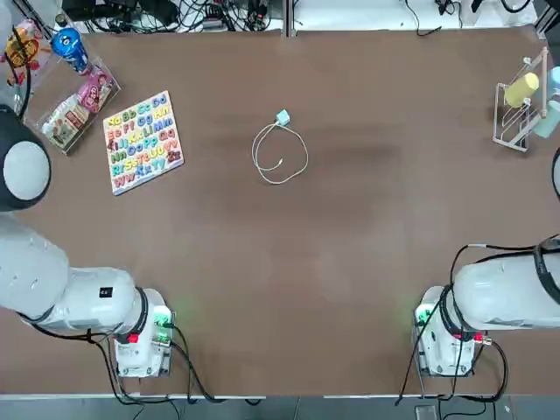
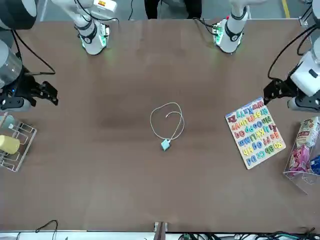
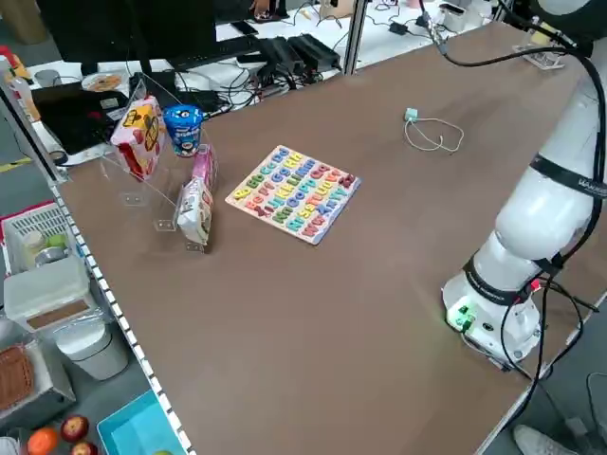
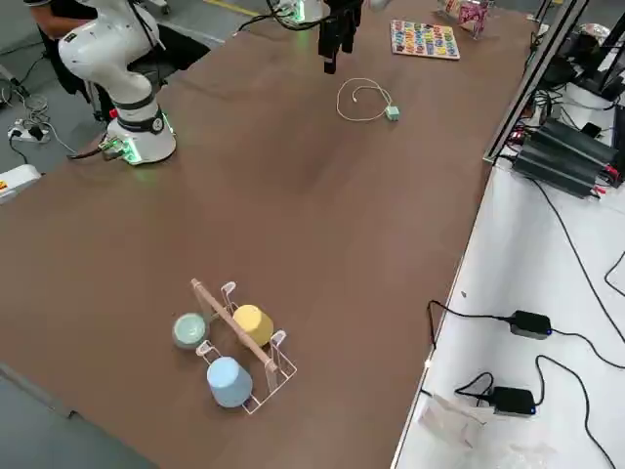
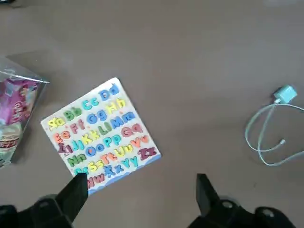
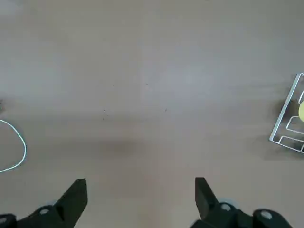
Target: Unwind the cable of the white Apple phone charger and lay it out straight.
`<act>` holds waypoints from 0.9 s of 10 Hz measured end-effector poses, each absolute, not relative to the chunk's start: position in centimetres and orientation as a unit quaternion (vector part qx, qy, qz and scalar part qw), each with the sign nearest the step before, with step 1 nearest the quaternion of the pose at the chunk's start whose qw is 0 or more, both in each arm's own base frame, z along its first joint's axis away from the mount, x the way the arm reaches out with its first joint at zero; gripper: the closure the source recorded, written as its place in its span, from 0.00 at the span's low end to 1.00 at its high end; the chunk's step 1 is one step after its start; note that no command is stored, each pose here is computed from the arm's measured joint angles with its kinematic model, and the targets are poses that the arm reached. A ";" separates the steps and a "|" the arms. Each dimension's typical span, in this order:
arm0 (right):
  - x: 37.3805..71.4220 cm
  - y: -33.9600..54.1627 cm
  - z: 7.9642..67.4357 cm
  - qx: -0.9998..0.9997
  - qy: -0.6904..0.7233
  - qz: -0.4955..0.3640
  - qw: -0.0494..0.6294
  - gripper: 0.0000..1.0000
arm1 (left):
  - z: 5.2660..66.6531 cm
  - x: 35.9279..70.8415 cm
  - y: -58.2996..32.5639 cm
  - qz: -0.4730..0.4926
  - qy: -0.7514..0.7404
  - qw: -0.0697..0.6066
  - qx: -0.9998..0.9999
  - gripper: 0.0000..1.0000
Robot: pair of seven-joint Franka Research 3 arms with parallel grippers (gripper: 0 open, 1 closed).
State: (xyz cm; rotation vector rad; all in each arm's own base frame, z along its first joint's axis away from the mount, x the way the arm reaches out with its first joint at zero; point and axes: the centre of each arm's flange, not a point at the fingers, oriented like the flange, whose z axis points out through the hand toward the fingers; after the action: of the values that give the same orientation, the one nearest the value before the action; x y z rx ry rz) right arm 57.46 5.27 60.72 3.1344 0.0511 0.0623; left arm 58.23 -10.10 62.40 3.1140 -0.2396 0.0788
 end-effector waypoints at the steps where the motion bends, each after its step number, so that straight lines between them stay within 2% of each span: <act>1: 57.5 5.3 60.7 1.000 0.016 0.020 0.003 0.00 | 62.4 57.5 -13.4 0.022 -0.078 0.021 0.996 0.00; 5: 57.4 5.3 60.7 1.000 0.016 0.017 0.003 0.00 | 60.1 55.7 -21.3 0.009 -0.057 0.046 0.997 0.00; 9: 57.4 5.3 60.6 1.000 0.016 0.016 0.003 0.00 | 47.4 55.6 -28.9 0.002 -0.064 0.064 0.996 0.03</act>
State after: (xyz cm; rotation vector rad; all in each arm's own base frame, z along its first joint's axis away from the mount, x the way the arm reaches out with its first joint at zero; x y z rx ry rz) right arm 57.39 5.29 60.59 3.1340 0.0516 0.0509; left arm 55.60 -28.92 47.43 3.0071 -0.1933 0.0047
